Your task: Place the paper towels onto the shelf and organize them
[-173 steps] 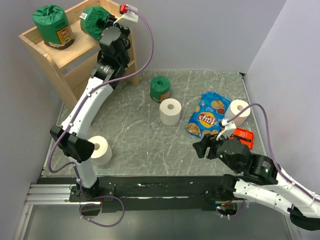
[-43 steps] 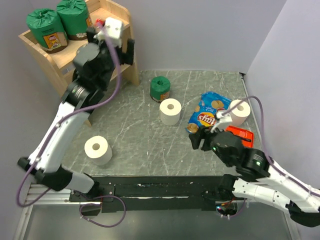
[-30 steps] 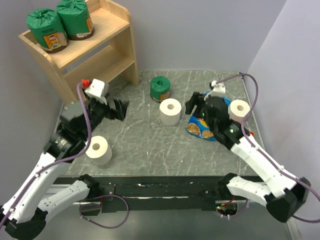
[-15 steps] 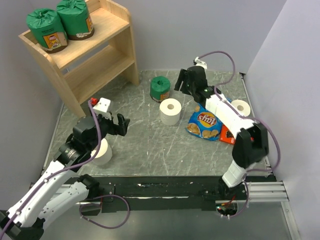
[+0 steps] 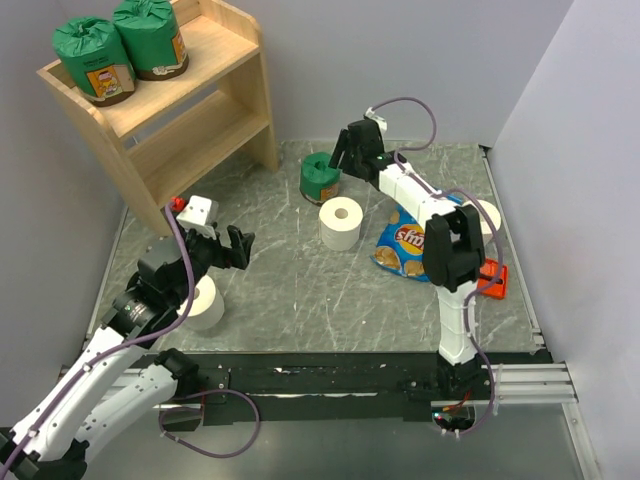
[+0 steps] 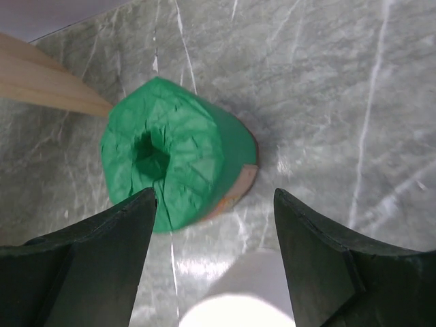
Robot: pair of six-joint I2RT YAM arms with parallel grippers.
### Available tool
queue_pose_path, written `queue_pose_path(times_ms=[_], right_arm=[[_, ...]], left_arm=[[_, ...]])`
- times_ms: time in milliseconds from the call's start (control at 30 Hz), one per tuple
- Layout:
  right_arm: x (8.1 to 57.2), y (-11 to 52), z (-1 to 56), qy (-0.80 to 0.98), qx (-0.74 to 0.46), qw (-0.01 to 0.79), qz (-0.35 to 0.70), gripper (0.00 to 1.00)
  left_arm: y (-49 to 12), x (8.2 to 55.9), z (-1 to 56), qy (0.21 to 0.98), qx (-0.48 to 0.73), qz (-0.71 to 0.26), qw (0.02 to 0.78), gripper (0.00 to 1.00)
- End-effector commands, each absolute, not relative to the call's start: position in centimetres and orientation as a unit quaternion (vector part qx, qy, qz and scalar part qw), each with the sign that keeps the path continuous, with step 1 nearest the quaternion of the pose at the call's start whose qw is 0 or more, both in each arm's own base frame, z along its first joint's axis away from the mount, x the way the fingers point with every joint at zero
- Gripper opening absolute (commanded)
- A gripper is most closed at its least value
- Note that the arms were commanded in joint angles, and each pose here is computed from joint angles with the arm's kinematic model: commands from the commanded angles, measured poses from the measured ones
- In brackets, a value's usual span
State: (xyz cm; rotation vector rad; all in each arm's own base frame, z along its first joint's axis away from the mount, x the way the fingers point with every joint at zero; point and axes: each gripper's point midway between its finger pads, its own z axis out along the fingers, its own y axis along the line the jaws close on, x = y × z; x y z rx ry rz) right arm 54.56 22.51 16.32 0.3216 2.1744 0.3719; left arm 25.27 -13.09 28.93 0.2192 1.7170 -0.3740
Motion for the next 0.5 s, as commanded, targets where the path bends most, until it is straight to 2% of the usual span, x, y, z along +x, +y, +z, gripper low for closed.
queue_pose_path(times_ms=[0, 467], right_arm=[[56.9, 23.4, 18.4, 0.863, 0.14, 0.454, 0.174, 0.77], [59.0, 25.2, 14.4, 0.876, 0.121, 0.429, 0.182, 0.8]], left_arm=[[-13.1, 25.6, 30.2, 0.737, 0.083, -0.171, 0.648, 0.96], [-12.9, 25.8, 30.1, 0.739, 0.079, -0.162, 0.649, 0.96]])
